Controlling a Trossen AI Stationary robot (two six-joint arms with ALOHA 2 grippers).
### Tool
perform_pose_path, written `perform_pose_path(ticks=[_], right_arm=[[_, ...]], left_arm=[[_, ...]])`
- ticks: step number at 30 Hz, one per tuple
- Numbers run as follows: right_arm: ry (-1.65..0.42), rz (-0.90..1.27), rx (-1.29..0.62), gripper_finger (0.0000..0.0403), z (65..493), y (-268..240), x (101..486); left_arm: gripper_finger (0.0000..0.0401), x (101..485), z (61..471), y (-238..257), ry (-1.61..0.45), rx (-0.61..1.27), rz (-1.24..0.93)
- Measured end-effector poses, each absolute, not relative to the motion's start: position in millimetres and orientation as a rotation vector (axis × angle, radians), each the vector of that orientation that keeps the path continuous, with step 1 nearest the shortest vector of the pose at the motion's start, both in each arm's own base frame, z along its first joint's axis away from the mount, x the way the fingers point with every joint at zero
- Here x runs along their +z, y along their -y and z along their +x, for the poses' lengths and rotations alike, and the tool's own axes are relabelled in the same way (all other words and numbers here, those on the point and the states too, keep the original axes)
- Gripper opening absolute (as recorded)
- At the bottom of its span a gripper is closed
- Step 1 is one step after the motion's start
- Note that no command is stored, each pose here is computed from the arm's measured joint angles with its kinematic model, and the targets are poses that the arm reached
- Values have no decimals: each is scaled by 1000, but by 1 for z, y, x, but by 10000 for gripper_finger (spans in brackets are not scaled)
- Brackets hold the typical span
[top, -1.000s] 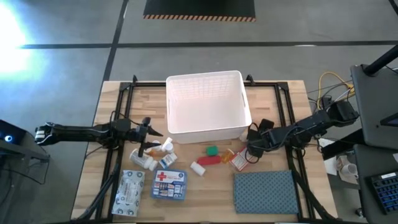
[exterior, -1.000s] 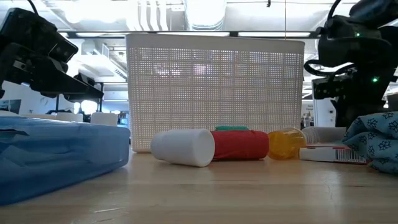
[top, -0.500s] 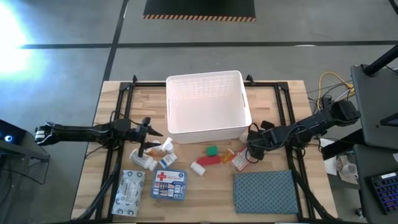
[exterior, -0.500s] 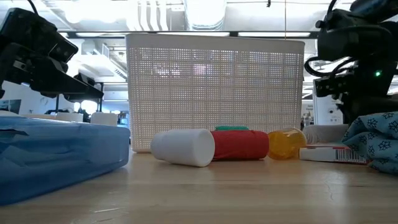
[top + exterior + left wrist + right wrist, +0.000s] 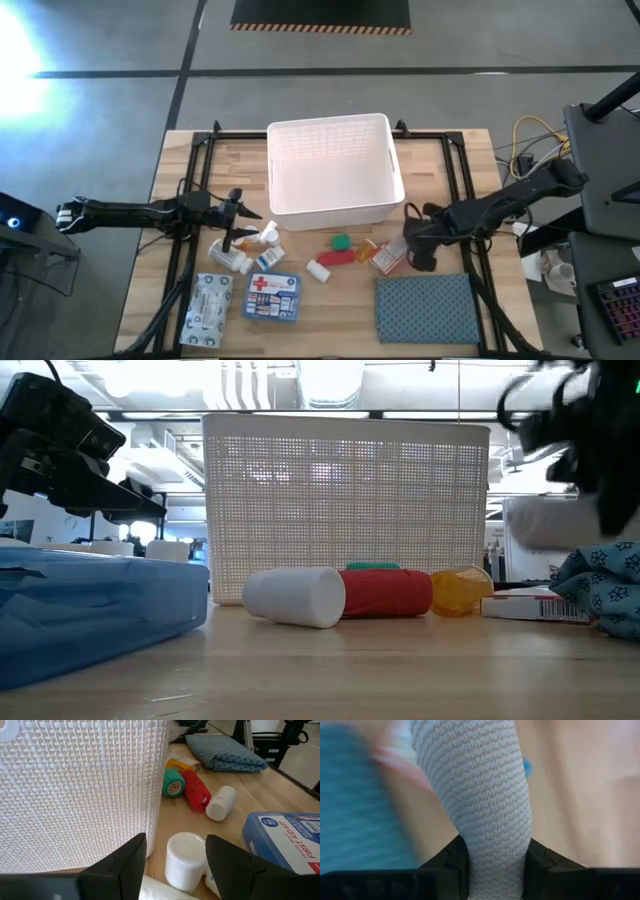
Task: Pick & place medical supplies in basket/bin
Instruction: Put the white bandage into the white bin
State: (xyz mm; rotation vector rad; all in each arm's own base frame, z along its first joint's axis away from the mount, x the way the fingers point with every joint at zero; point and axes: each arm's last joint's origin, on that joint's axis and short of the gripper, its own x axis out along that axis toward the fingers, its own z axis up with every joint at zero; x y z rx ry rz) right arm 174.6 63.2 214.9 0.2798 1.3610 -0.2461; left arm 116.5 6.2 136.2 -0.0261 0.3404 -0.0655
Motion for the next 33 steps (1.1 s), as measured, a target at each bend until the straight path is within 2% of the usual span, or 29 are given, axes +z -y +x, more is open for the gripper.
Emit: perform_pose_path(ticks=[3,7,13,17,21,25,28,33], right_arm=[[-1268,399,-180,104,183,-70,243],[-978,456,-104,107,200,-67,293],[-659,365,-176,110,220,-40,356],[-533,278,-292,116,233,-8,384],[-530,299,-467,117,256,40,385],[-616,345,-497,129,280,81,370],[-700,339,-496,163,298,93,359],[-772,286,-464,248,322,96,357]], left_arm=[[187,136,117,-6,-340,-65,-26],[187,136,117,-6,-340,-66,-26],[187,136,117,-6,-340,-65,-26],[187,136,117,-6,-340,-66,-26],[187,136,117,-6,-340,-65,-26],[187,136,117,-6,-340,-66,-26],[187,136,117,-6,-340,-66,-26],[187,136,117,-6,-340,-65,-26]])
